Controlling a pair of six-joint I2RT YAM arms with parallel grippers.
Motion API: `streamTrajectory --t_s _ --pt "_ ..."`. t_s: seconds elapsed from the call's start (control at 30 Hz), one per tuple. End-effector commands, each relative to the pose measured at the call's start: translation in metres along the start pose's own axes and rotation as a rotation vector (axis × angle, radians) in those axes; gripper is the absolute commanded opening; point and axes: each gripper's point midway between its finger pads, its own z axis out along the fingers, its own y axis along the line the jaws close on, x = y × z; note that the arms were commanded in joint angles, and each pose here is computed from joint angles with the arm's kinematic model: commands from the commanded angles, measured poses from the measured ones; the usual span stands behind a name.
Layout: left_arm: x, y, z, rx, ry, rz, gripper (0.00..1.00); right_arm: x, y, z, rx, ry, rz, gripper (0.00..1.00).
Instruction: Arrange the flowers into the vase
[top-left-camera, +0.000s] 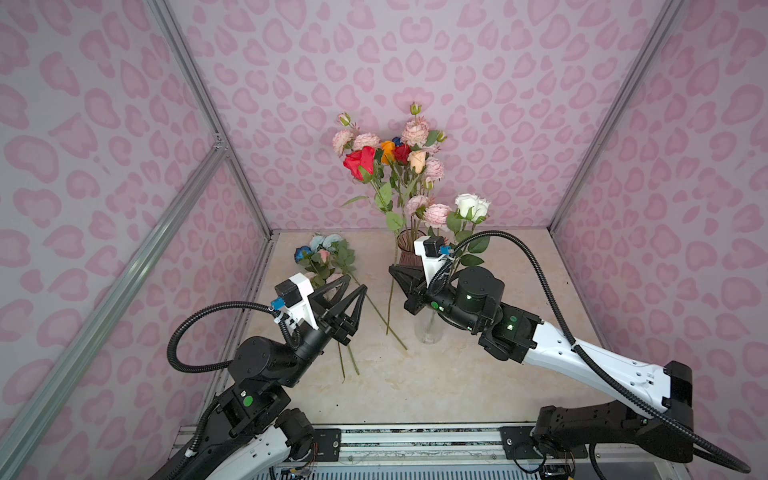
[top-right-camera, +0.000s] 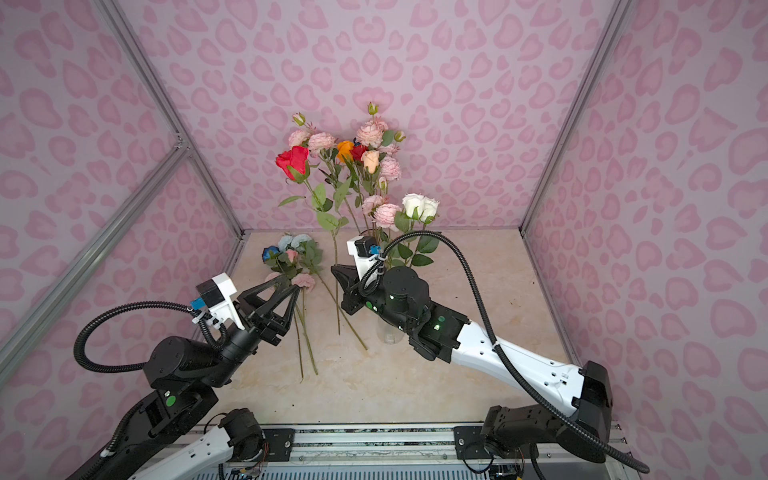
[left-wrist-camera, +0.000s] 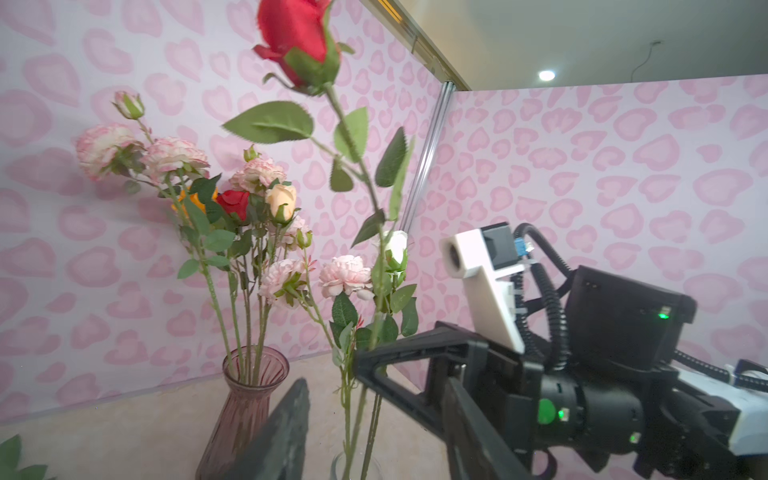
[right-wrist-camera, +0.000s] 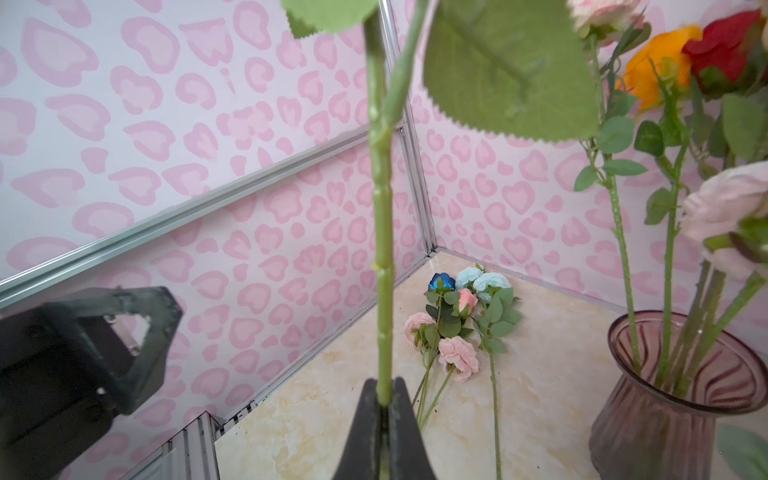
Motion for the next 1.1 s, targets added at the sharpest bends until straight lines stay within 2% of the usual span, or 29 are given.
streamTrajectory --t_s 0.0,0.17,0.27,0.43,0.83,1.07 --pt "0.031 0.033 -0.012 -0.150 0.068 -0.014 0.53 -0.030 -0.009 -0.019 0.064 -0.052 -0.098 0.00" --pt "0.052 0.054 -0.029 -0.234 0.091 -0.056 0.53 -0.066 -0.028 -0.048 0.108 -0.078 -0.131 0.00" --pt "0.058 0.060 -0.035 -0.264 0.100 -0.062 0.53 -0.070 -0.043 -0.057 0.159 -0.065 -0.161 0.00" --pt "0.068 0.063 -0.034 -0.274 0.120 -0.079 0.53 -0.049 -0.065 -0.054 0.213 -0.034 -0.163 0.00" --pt "0.080 0.061 -0.023 -0.266 0.160 -0.087 0.53 -0.017 -0.092 -0.042 0.234 -0.006 -0.123 0.00" --pt "0.093 0.067 -0.023 -0.288 0.187 -0.090 0.53 0.034 -0.103 -0.035 0.223 0.039 -0.059 0.00"
